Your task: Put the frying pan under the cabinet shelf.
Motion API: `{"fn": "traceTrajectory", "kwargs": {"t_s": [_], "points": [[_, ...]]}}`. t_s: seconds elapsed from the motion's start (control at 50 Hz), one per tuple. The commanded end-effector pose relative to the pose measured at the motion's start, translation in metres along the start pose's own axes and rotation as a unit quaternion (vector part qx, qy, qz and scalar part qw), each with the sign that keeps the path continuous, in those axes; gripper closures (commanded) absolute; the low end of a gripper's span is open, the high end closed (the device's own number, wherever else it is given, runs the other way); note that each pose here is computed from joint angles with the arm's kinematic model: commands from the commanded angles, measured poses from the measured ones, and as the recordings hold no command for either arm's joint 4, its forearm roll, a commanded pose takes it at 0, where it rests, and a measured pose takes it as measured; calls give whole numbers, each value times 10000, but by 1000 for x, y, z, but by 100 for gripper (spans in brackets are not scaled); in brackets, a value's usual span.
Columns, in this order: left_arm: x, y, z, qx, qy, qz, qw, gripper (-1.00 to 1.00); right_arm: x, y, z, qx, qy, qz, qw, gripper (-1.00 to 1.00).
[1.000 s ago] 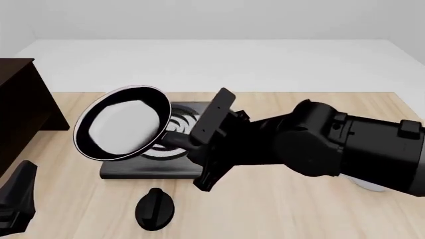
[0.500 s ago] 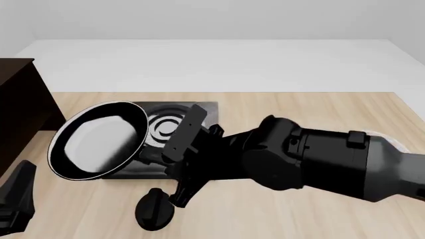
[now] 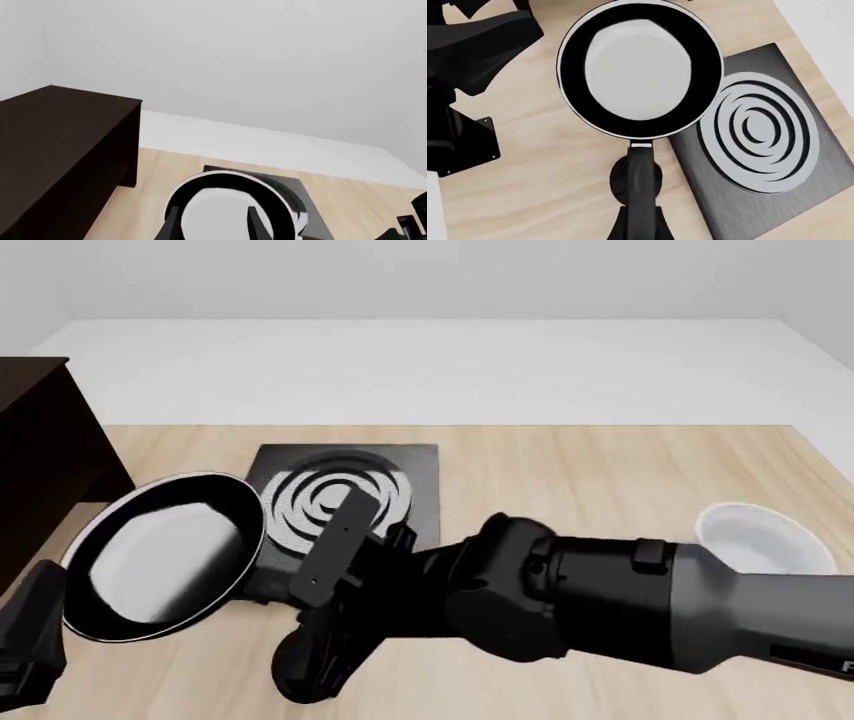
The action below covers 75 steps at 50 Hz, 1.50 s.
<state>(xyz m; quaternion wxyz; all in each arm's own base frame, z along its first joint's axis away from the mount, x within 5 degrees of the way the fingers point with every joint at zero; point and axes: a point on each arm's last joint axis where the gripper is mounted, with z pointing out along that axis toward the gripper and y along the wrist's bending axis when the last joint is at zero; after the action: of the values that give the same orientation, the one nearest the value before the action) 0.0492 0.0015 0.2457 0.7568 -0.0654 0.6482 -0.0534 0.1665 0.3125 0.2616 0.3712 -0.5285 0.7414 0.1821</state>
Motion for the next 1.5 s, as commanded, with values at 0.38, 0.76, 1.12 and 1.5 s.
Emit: {"fn": "traceTrajectory", "kwargs": {"t_s": [0.38, 0.76, 1.12, 1.5], "points": [[2, 1, 0, -75, -35, -43, 10000, -100, -8, -9, 20, 103, -453, 691, 9965, 100], [-3, 0, 0, -84, -60, -74, 9999, -100, 0, 3, 48, -18, -434, 767, 9961, 100], [-4, 0, 0, -77, -64, -89, 9999, -100, 3, 16, 61, -138, -504, 824, 9952, 100], [-5, 0, 0, -92, -108, -132, 9998, -100, 6, 26, 79, -224, -468, 771, 9957, 100]]}}
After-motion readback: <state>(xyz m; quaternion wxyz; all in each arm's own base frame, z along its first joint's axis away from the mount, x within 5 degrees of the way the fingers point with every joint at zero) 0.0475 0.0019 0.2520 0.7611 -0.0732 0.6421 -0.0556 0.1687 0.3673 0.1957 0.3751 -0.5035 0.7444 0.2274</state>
